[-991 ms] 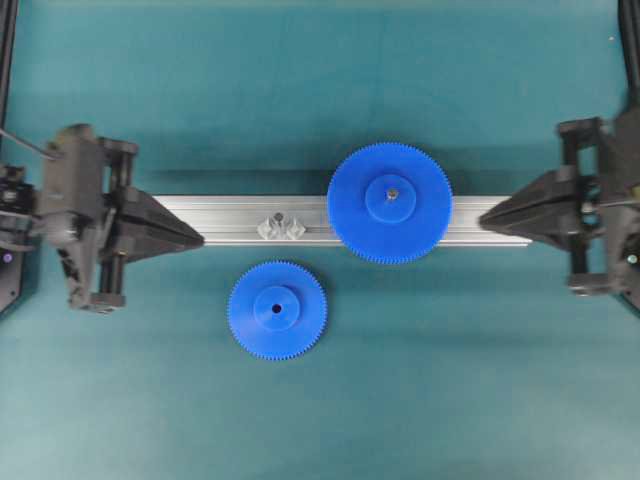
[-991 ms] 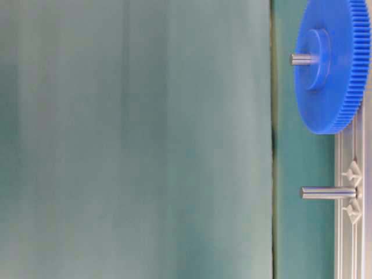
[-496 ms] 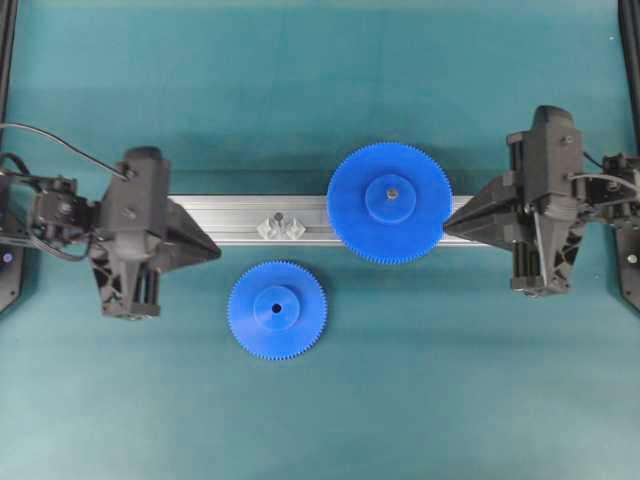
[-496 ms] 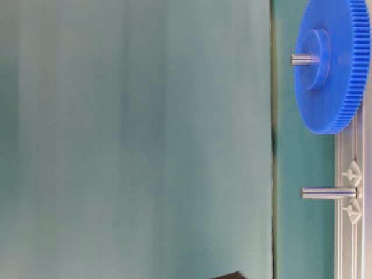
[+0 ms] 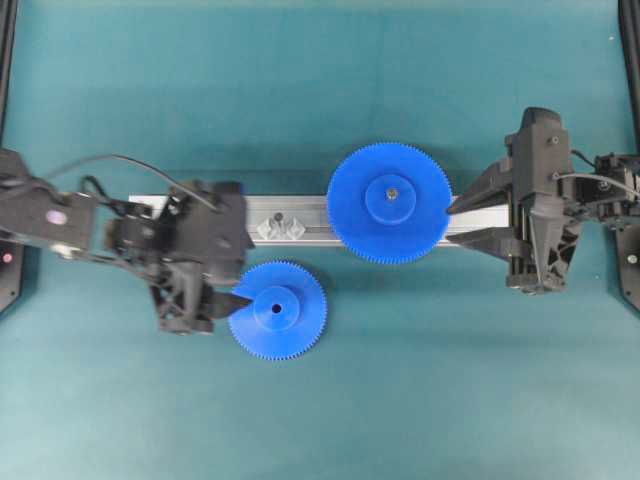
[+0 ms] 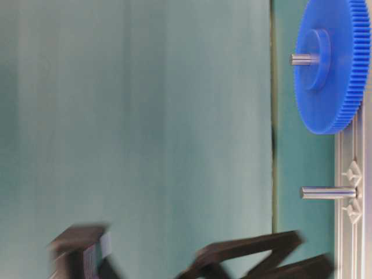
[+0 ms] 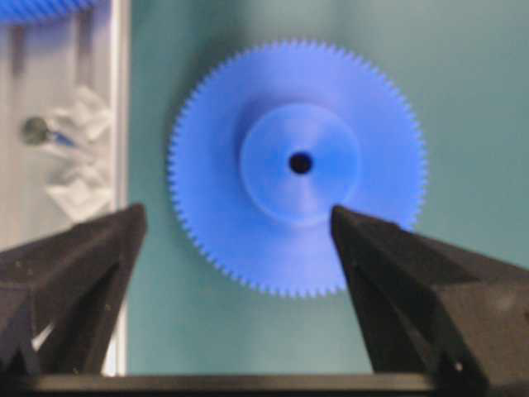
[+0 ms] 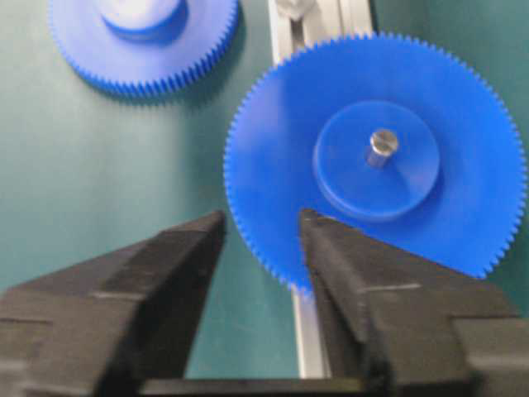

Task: Insert the small gear onto the shaft.
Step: 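Grasp the small blue gear by its hub with the left gripper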

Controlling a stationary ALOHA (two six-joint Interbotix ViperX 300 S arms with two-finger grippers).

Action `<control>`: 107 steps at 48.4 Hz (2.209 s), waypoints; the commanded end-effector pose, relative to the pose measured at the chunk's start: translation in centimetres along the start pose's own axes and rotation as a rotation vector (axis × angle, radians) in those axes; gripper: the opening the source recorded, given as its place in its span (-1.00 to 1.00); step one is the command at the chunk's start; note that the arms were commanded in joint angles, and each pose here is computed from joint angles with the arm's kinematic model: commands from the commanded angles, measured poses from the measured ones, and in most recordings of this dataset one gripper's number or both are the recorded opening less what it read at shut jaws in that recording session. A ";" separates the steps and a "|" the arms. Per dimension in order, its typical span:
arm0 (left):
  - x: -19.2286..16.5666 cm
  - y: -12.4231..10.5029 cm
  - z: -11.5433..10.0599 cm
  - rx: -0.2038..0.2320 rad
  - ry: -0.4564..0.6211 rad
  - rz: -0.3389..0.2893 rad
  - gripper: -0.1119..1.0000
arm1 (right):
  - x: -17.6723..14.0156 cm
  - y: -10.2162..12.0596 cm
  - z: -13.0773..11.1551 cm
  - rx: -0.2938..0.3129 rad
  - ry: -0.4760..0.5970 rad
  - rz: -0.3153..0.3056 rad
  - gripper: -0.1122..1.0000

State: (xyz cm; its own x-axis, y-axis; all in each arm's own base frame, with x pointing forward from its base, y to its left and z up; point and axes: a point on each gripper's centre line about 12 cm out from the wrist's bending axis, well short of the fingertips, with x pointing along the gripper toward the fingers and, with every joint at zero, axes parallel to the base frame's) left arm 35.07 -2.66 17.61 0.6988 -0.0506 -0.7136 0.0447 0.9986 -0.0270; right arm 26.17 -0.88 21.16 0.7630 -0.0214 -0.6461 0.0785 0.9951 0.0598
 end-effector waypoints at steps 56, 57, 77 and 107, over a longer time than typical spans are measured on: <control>6.2 -2.3 1.3 -0.011 0.195 -0.019 0.85 | 0.2 -0.3 -0.6 0.012 -0.031 -0.008 0.44; 6.2 -2.4 1.2 -0.008 0.196 -0.019 0.85 | 0.2 -0.4 -0.7 0.012 -0.028 -0.008 0.44; 6.8 -3.3 1.1 0.006 0.205 -0.033 0.85 | 0.2 -0.4 -0.9 0.013 -0.024 -0.008 0.44; 7.4 -3.3 0.3 0.003 0.254 -0.027 0.79 | 0.2 -0.4 -0.8 0.016 -0.033 -0.008 0.44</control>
State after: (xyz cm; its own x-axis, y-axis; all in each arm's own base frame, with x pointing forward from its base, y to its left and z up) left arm 40.17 -5.99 12.16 0.4885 -0.0664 -0.8700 0.0572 0.9974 -0.0441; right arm 25.49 -1.11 19.80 0.7656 -0.0300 -0.6426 0.0887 0.9943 0.0593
